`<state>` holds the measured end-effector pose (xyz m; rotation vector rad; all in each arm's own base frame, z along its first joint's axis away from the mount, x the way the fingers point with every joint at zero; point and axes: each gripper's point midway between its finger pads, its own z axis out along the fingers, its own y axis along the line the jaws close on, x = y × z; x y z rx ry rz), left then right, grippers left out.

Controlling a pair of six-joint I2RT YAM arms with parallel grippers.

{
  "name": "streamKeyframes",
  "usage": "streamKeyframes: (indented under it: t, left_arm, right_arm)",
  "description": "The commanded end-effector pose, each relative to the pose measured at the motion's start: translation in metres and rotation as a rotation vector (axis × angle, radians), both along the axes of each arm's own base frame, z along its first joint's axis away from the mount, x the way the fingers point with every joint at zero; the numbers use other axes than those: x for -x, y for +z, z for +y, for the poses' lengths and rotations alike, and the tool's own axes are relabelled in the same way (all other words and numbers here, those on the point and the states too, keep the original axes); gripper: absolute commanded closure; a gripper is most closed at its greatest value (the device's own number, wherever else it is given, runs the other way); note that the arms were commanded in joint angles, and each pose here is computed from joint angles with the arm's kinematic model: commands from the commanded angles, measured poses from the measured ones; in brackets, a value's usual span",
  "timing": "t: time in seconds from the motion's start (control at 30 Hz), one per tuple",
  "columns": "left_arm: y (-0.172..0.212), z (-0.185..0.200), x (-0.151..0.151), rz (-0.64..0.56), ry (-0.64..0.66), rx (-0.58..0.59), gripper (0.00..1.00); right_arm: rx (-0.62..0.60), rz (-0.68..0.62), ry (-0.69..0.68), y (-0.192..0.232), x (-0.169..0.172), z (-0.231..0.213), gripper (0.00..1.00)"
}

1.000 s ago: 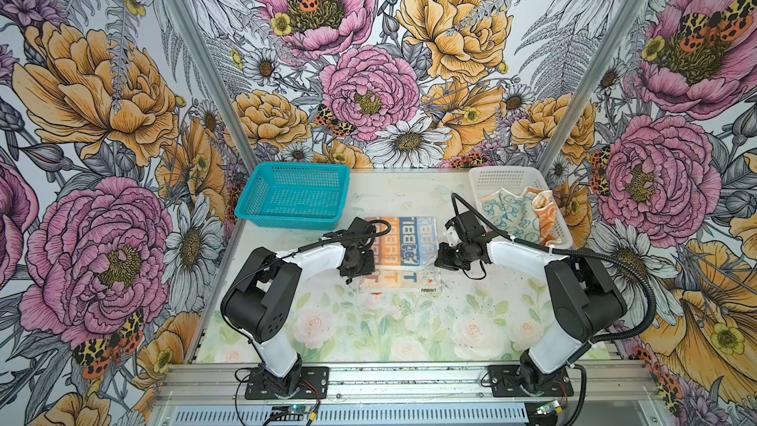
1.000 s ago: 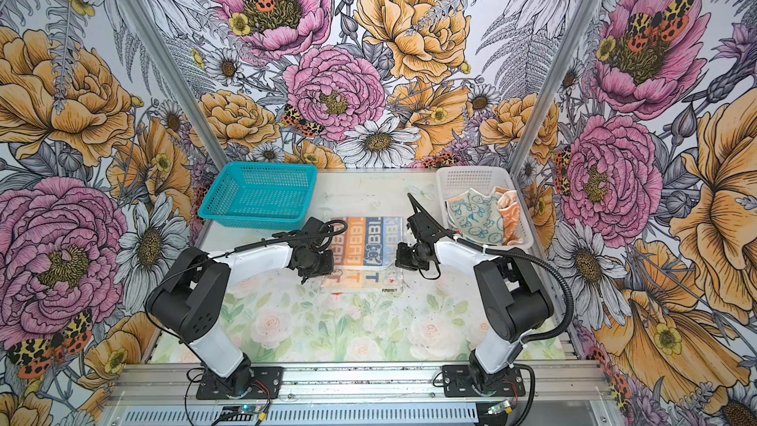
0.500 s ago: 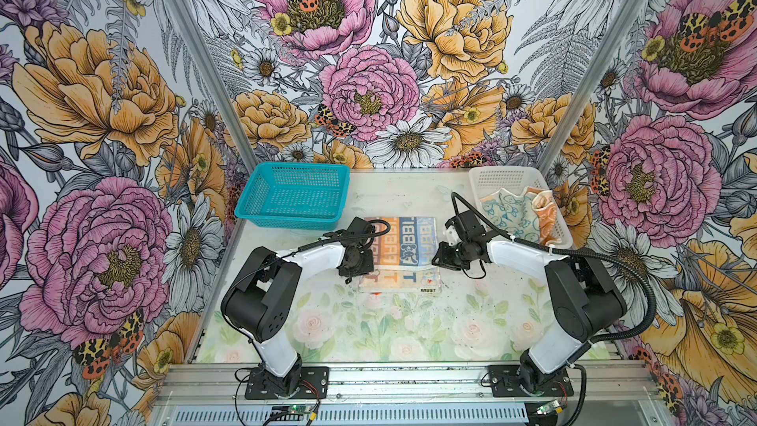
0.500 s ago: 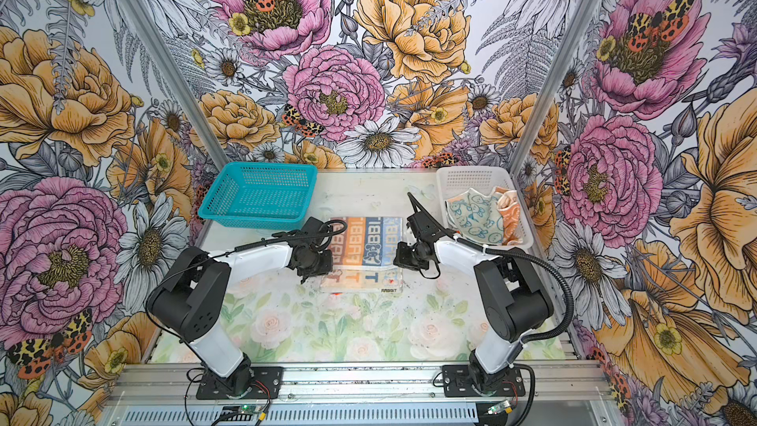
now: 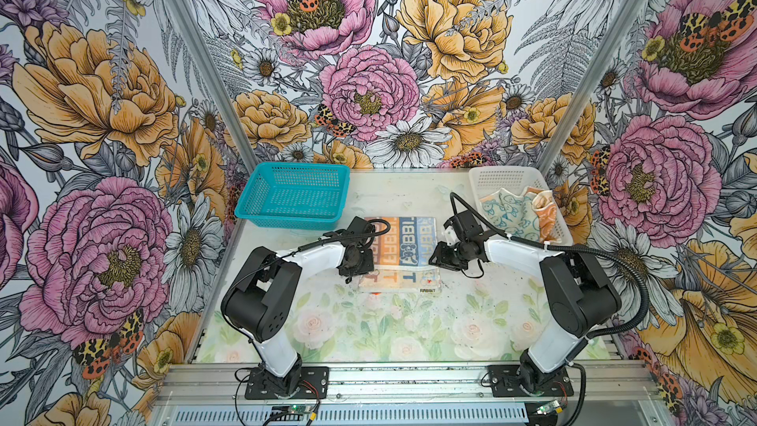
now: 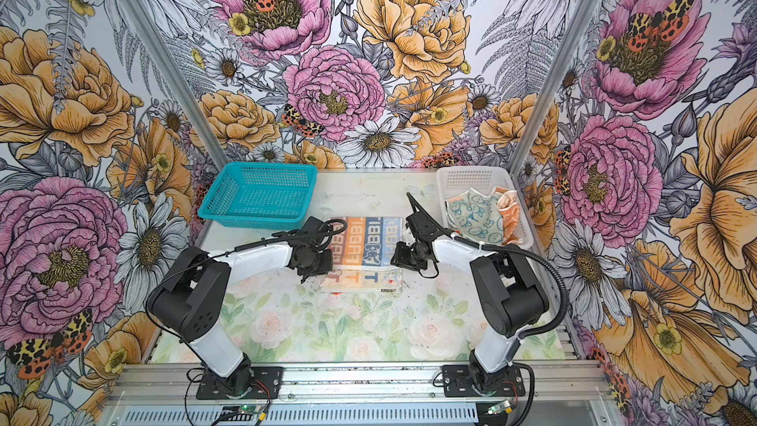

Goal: Fold and stack the towels

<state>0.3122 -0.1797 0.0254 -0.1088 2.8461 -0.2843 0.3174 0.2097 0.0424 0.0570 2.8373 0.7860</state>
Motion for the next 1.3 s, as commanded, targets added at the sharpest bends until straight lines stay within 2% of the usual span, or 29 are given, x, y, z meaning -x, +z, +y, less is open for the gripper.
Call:
streamKeyframes:
  t: [0.0, 0.13, 0.23, 0.3, 0.53, 0.73, 0.87, 1.07, 1.27]
  left_arm:
    - [0.014, 0.002, -0.015, -0.056, 0.014, 0.003, 0.83]
    - [0.016, 0.003, -0.015, -0.058, 0.019, 0.005, 0.82]
    - [0.017, 0.006, -0.016, -0.062, 0.022, 0.002, 0.83]
    - [0.019, 0.007, -0.016, -0.067, 0.026, 0.003, 0.88]
    - [0.023, 0.008, -0.018, -0.073, 0.028, 0.010, 0.91]
    - [0.036, 0.010, -0.018, -0.086, 0.020, 0.008, 1.00]
    - [0.050, 0.011, -0.017, -0.107, 0.015, 0.013, 1.00]
    - [0.065, 0.014, -0.002, -0.112, 0.013, 0.038, 1.00]
    - [0.058, 0.014, 0.027, -0.073, 0.020, 0.074, 1.00]
  right_arm:
    - [-0.029, -0.027, 0.001, 0.004, -0.007, 0.008, 0.73]
    - [-0.035, -0.032, 0.001, 0.007, -0.007, 0.009, 0.93]
    - [-0.041, -0.041, 0.000, 0.011, -0.008, 0.009, 1.00]
    - [-0.044, -0.044, 0.000, 0.013, -0.008, 0.009, 1.00]
    - [-0.054, -0.048, 0.004, 0.016, -0.008, 0.011, 1.00]
    - [-0.080, -0.076, 0.003, 0.032, -0.008, 0.013, 1.00]
    - [-0.103, -0.098, 0.001, 0.045, -0.006, 0.014, 1.00]
    - [-0.144, -0.117, 0.006, 0.062, 0.008, 0.014, 1.00]
    - [-0.126, -0.082, 0.009, 0.047, 0.035, 0.008, 1.00]
